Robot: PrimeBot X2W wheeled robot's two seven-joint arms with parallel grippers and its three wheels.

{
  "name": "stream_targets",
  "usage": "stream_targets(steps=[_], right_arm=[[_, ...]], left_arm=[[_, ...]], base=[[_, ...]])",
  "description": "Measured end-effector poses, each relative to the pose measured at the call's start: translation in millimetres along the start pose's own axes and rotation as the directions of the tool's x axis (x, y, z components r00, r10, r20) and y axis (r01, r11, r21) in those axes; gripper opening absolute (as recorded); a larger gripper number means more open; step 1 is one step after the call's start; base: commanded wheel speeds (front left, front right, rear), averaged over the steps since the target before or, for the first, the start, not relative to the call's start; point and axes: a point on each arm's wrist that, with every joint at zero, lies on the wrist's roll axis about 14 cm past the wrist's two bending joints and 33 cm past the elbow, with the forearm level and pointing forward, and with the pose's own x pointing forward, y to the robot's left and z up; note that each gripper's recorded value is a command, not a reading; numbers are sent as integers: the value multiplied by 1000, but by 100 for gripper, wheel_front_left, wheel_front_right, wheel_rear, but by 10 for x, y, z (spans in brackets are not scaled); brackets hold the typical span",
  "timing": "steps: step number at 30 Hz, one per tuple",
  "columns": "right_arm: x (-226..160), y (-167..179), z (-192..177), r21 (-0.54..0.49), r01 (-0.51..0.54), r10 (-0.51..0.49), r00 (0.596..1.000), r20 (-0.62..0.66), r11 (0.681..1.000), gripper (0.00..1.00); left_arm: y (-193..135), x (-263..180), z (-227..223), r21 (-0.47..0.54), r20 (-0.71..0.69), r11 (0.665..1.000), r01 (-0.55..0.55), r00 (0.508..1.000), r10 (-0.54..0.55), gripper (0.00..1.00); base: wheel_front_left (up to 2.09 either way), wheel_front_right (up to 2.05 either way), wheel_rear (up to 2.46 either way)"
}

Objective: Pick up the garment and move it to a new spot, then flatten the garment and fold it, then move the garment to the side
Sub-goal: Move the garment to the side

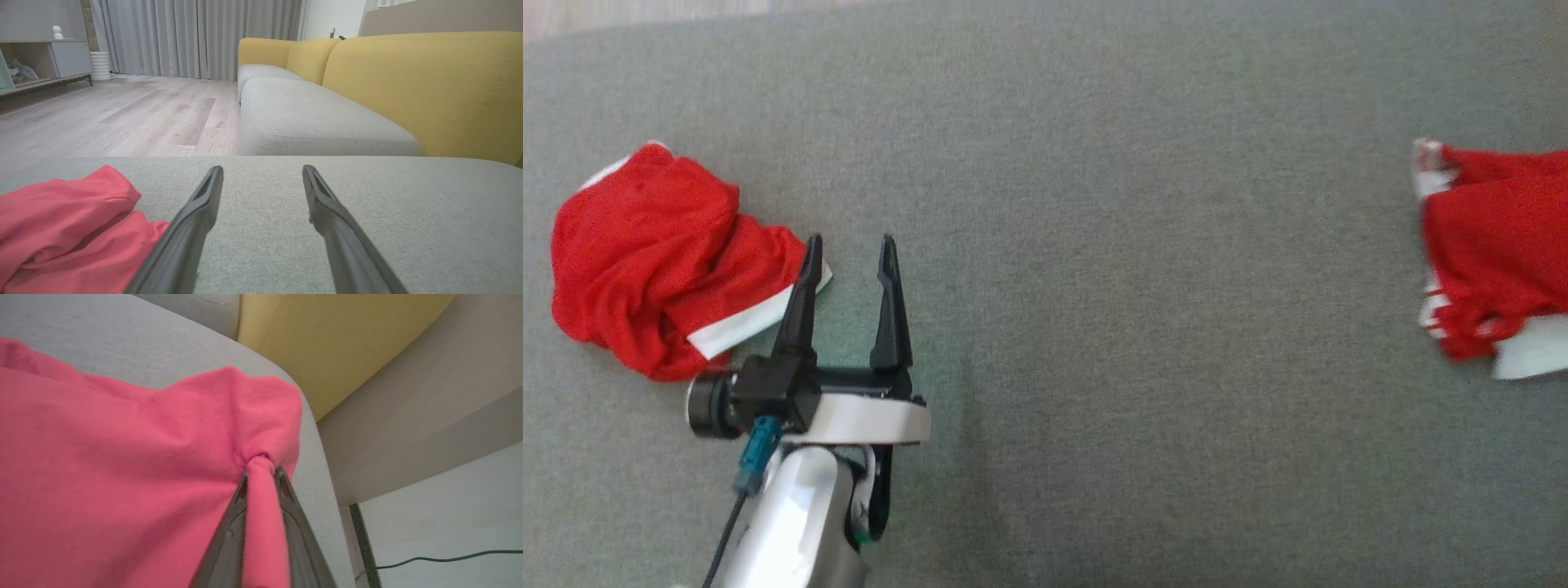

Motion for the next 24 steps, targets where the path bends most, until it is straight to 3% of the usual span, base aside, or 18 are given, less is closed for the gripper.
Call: stream_targets(steps=[3,10,11,12,13,20,24], right_arm=[[85,-164,-23,-23,32,-32,999,-19,999,0],[235,-173,-120,-38,41,-43,997,-67,998,0],[244,-186,-116,-32,46,-49,997,-68,998,22],[248,-205,-96,-23,54,-55,997,-63,998,91],[244,-223,-73,-14,61,-62,997,-53,998,100],[141,-161,173,73,74,-77,996,40,995,100],[-30,88,704,166,25,-64,971,232,986,100]], left_arm=[[28,81,-21,1,-1,1000,-4,1000,4,100],[105,129,-153,3,-31,1000,-22,999,22,100],[107,136,-149,4,-30,1000,-23,999,23,100],[104,145,-136,5,-26,1000,-22,999,22,100],[96,152,-118,5,-21,1000,-19,1000,20,100],[21,124,74,7,25,1000,-2,1000,2,100],[-61,10,251,9,63,1000,25,998,-26,100]], base=[[0,0,0],[0,0,0],[0,0,0],[0,0,0],[0,0,0],[0,0,0],[0,0,0]])
